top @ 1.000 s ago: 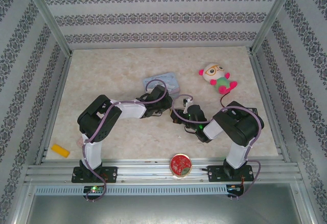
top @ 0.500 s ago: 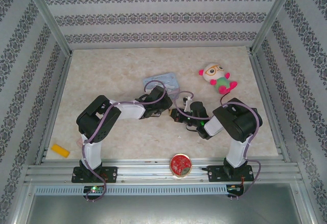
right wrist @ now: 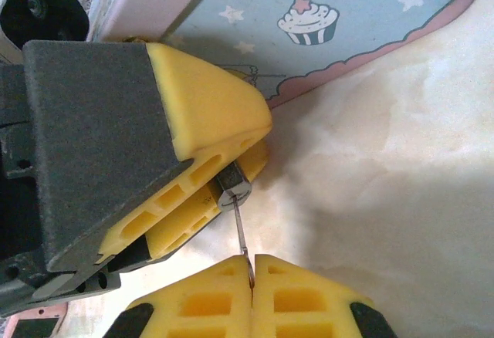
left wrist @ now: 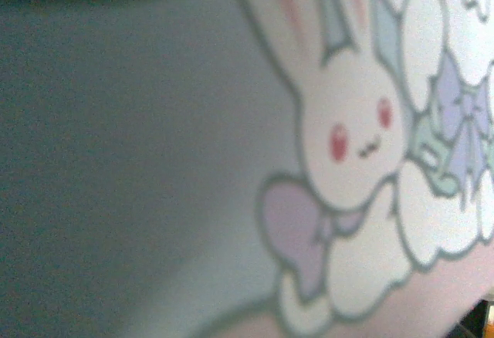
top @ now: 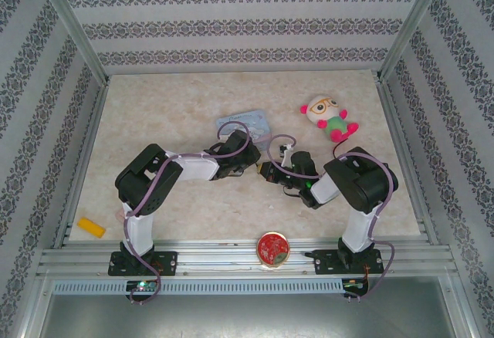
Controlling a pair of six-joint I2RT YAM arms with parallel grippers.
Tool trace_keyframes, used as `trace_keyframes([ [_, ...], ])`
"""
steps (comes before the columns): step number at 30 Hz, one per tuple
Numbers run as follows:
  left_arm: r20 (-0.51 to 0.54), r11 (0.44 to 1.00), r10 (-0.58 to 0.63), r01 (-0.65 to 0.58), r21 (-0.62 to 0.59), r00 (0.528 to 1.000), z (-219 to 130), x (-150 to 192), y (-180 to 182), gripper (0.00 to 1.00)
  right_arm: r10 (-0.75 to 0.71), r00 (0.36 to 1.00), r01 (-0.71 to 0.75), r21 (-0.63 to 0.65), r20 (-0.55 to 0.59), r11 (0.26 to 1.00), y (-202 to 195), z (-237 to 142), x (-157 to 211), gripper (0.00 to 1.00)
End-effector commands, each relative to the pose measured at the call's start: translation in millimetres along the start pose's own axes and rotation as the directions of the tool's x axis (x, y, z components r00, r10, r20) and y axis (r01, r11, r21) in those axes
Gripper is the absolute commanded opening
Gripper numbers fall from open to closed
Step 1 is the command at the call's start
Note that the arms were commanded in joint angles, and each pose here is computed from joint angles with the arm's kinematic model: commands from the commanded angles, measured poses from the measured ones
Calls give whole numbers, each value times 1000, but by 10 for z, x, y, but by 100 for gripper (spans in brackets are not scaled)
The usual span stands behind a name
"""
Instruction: Unlock the padlock with the key
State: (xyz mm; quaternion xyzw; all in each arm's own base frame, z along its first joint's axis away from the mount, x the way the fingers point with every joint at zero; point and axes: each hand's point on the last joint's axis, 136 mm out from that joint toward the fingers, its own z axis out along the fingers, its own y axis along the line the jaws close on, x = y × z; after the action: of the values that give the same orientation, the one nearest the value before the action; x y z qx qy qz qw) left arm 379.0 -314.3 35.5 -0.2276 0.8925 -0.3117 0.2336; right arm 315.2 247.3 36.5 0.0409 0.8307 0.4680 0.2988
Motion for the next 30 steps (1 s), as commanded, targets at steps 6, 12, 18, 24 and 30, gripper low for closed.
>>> trace_keyframes([
  [6,-98,999,-10,14,42,995,-95,220,-127,0,-32,995,39,-75,96,996,212,5,-295,0],
  [12,-128,999,-24,27,17,992,-154,242,-130,0,11,998,-9,-42,58,999,137,19,-228,0],
  [18,-123,999,-29,31,16,992,-211,216,-155,0,26,999,-25,-29,46,999,128,-4,-146,0],
  [24,-128,998,-54,57,20,990,-163,241,-126,0,17,999,-17,-9,36,1000,86,30,-52,0],
  [30,-140,999,-51,53,13,989,-158,264,-113,0,16,999,-16,4,47,1000,78,61,-33,0],
])
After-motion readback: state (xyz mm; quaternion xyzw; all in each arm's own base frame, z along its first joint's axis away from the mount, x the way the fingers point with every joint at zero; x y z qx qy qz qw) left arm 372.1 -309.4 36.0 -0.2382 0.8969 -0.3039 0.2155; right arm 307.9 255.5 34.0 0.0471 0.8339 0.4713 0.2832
